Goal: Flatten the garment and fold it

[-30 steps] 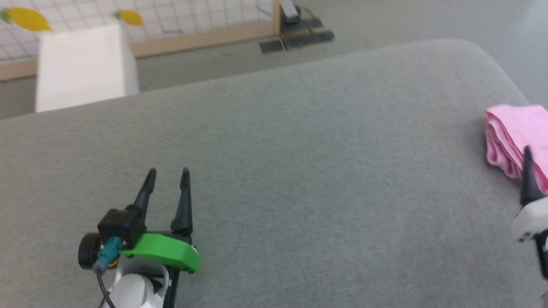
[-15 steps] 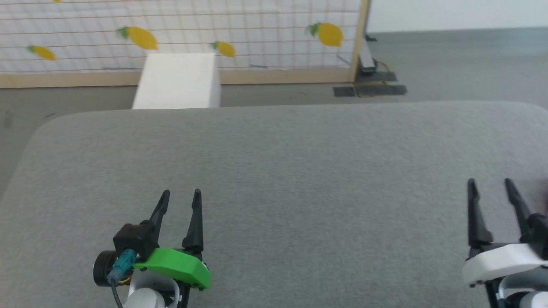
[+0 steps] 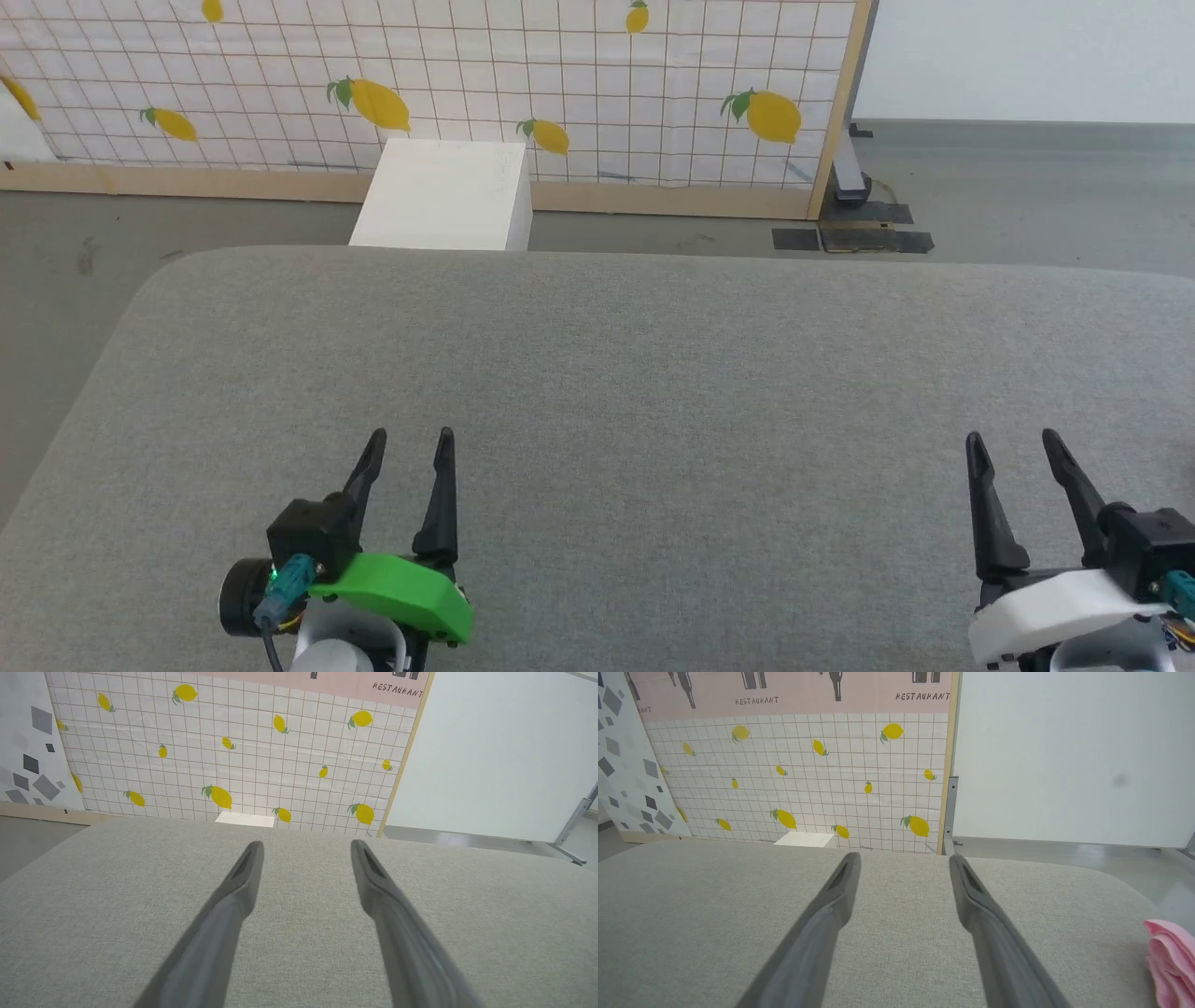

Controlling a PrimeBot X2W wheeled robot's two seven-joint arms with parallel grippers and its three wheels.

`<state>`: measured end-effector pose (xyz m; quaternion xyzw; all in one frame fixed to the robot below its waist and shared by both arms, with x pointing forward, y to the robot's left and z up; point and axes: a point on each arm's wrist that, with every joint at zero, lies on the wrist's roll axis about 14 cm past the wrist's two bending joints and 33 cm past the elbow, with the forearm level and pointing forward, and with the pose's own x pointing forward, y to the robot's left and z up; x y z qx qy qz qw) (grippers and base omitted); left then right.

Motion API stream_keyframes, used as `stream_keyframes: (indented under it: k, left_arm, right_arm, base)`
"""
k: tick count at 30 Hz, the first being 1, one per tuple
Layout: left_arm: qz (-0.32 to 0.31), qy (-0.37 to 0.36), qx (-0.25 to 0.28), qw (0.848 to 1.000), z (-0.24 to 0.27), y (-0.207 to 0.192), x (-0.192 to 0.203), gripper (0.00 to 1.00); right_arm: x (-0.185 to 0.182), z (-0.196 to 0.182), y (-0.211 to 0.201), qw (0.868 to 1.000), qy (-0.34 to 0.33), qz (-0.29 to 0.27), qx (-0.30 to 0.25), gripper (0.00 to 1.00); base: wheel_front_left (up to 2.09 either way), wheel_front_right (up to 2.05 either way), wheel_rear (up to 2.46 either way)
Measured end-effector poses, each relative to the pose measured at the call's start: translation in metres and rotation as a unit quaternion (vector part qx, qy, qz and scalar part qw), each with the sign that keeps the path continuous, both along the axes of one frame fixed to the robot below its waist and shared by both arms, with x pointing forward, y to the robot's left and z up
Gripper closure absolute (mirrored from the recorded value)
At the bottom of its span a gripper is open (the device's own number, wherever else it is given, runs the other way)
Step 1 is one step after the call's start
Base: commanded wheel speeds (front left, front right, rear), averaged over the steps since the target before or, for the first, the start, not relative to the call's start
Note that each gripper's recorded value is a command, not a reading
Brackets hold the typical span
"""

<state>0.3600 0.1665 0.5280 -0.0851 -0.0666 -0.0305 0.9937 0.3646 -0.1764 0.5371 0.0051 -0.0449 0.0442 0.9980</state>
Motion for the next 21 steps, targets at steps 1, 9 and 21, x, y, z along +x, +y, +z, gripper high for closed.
stream_keyframes:
  k: [1,9,21]
  left_arm:
    - [0.0,0.0,0.0,1.0,0.0001,-0.0003,0.0,0.0]
    - [-0.001,0.0,0.0,1.0,-0.0002,-0.0011,0.001,1.0]
    - [-0.003,0.0,0.001,1.0,-0.0002,-0.0025,0.0015,1.0]
  right_arm:
    - [-0.0009,-0.0013,-0.0003,1.0,0.002,0.0,0.003,0.0]
    - [-0.0021,-0.0035,0.0019,1.0,0.003,0.003,0.015,1.0]
    - [-0.0023,-0.0037,0.0012,1.0,0.004,0.002,0.015,1.0]
  base:
    - [0.0,0.0,0.0]
    - [0.0,0.0,0.0]
    - [0.0,0.0,0.0]
